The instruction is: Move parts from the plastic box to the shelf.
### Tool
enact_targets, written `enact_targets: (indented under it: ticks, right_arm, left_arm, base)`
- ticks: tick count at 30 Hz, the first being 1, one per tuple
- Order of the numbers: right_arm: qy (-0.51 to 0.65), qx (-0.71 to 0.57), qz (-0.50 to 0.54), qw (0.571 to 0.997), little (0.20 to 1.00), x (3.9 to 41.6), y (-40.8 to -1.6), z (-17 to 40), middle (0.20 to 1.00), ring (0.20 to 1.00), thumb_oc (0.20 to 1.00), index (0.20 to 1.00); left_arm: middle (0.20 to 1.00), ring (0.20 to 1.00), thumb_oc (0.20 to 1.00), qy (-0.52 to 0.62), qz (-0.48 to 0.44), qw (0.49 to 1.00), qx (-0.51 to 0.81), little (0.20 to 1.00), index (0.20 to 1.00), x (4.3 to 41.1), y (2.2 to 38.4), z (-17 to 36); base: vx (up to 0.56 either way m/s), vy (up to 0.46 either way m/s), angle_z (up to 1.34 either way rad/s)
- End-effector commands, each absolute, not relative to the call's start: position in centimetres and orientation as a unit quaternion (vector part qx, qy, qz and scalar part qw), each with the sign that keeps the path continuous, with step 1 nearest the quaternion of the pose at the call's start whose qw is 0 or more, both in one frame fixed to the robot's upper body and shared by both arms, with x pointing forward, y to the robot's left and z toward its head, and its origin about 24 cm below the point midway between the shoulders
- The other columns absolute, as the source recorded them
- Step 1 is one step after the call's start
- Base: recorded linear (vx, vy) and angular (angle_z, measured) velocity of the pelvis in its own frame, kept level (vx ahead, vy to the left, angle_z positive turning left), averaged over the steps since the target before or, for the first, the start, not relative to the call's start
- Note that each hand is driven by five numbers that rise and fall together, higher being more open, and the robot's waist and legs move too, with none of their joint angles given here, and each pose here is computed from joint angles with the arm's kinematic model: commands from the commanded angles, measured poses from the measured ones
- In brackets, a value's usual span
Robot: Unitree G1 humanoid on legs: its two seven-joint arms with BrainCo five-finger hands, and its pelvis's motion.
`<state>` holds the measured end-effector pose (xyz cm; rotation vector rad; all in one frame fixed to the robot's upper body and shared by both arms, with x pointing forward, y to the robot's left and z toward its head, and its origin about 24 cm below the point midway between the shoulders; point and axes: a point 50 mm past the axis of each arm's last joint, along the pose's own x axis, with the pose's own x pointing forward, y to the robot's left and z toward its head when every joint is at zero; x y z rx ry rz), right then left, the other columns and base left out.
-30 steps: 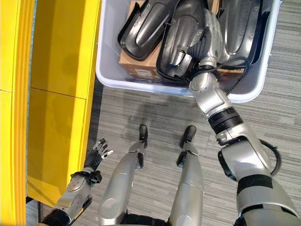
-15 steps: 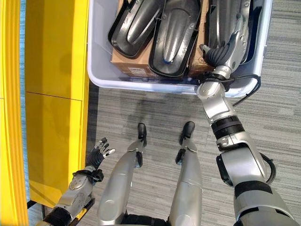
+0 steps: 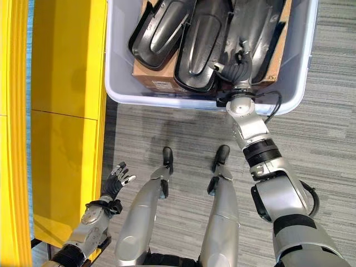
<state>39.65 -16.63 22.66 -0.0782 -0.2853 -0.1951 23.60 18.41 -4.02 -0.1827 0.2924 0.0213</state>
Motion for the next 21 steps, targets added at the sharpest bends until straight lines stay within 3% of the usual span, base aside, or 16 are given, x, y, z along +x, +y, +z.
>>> enact_targets:
  ticks: [1, 6, 11, 16, 21]
  right_arm:
    - [-0.067, 0.039, -0.021, 0.997, 1.0, 40.0, -15.3, 18.9, 1.0, 1.0, 1.0, 1.0]
    - [-0.06, 0.082, -0.013, 0.995, 1.0, 40.1, -14.7, 18.8, 1.0, 1.0, 1.0, 1.0]
    - [-0.135, 0.026, -0.121, 0.983, 1.0, 39.8, -16.1, 20.4, 1.0, 1.0, 1.0, 1.0]
    - [-0.302, -0.078, -0.274, 0.91, 1.0, 37.9, -19.5, 25.1, 1.0, 1.0, 1.0, 1.0]
    - [-0.405, -0.144, -0.337, 0.838, 1.0, 35.8, -20.0, 28.0, 1.0, 1.0, 1.0, 1.0]
  left_arm:
    - [1.0, 1.0, 1.0, 0.149, 0.027, 0.986, -0.07, 1.0, 1.0, 22.0, 20.3, -4.7]
    - [1.0, 1.0, 1.0, 0.15, 0.031, 0.985, -0.072, 1.0, 1.0, 22.1, 20.2, -4.7]
    - [1.0, 1.0, 1.0, 0.147, 0.026, 0.985, -0.087, 1.0, 1.0, 21.9, 19.7, -4.9]
    - [1.0, 1.0, 1.0, 0.132, 0.021, 0.986, -0.104, 1.0, 1.0, 21.9, 19.1, -4.4]
    - [1.0, 1.0, 1.0, 0.128, 0.019, 0.984, -0.119, 1.0, 1.0, 22.1, 18.5, -4.1]
  base:
    - [0.0, 0.0, 0.0]
    - [0.0, 0.0, 0.0]
    - [0.0, 0.0, 0.0]
    - [0.0, 0.0, 0.0]
    - [0.0, 0.016, -0.03]
